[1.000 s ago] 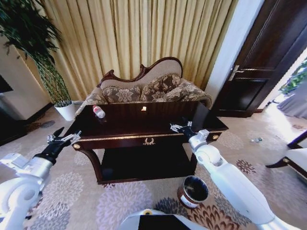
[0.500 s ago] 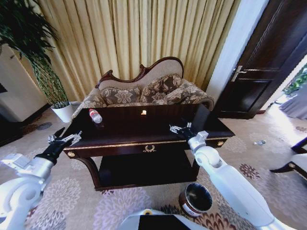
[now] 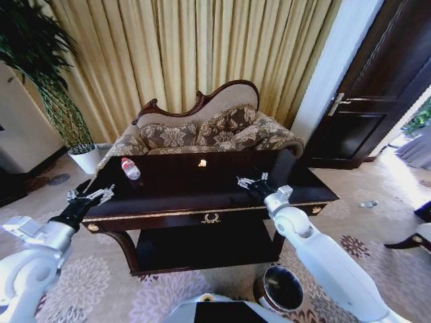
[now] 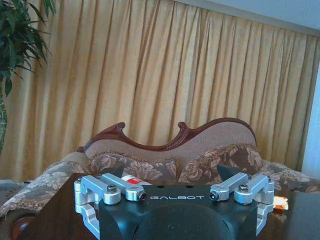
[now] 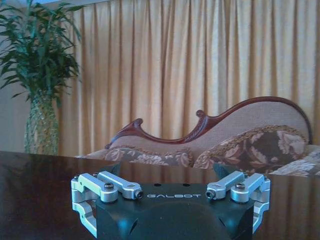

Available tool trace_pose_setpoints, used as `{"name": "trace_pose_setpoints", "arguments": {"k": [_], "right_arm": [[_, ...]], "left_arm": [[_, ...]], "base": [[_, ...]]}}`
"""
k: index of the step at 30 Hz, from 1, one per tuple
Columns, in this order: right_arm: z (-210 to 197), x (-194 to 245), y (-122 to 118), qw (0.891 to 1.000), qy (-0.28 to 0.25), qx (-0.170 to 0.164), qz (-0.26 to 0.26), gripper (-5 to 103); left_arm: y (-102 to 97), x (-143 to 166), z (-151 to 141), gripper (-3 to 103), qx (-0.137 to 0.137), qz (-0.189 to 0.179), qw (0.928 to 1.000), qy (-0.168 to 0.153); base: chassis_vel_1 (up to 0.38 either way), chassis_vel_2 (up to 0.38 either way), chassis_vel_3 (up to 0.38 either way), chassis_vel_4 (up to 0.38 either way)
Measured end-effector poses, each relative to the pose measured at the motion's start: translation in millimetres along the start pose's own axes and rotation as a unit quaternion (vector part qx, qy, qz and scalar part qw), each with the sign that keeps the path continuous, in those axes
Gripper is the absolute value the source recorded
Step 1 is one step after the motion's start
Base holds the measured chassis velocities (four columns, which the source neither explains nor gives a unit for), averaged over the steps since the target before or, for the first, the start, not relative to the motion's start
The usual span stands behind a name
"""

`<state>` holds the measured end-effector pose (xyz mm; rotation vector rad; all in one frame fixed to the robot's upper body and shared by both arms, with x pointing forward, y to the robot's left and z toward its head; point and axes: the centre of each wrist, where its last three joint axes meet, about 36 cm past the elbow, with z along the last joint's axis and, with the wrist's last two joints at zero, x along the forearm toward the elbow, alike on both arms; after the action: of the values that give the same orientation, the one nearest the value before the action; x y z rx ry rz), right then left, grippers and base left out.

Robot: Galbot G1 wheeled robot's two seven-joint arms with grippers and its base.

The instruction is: Move to the front of the table and place the trash on the table into the trash bin.

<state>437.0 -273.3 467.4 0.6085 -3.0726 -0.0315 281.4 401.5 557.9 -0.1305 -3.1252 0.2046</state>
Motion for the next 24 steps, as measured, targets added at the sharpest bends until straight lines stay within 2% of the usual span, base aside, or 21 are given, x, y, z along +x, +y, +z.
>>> {"name": "trace_pose_setpoints", "arguments": {"k": [6,11,17,24], "right_arm": [[-4.6,-16.4,-7.6,1.000,0.022,0.000,-0.015,100],[-17.5,-48.6,-8.5,0.999,0.028,0.009,-0.028,100],[-21.5,-88.8,5.0,0.998,0.035,0.014,-0.044,100],[-23.7,-114.8,20.3,0.997,0.051,0.007,-0.049,100]], "left_arm": [[2.4,2.7,-0.3,100,0.000,-0.006,1.0000,0.001],[4.4,4.2,2.1,100,0.004,-0.013,0.9999,0.002],[6.7,4.0,3.7,100,0.006,-0.019,0.9998,0.004],[7.4,4.3,5.0,100,0.009,-0.022,0.9997,0.005]], "base": [[0.000,0.000,0.000,0.000],[0.000,0.000,0.000,0.000],[0.000,0.000,0.000,0.000],[0.000,0.000,0.000,0.000]]}}
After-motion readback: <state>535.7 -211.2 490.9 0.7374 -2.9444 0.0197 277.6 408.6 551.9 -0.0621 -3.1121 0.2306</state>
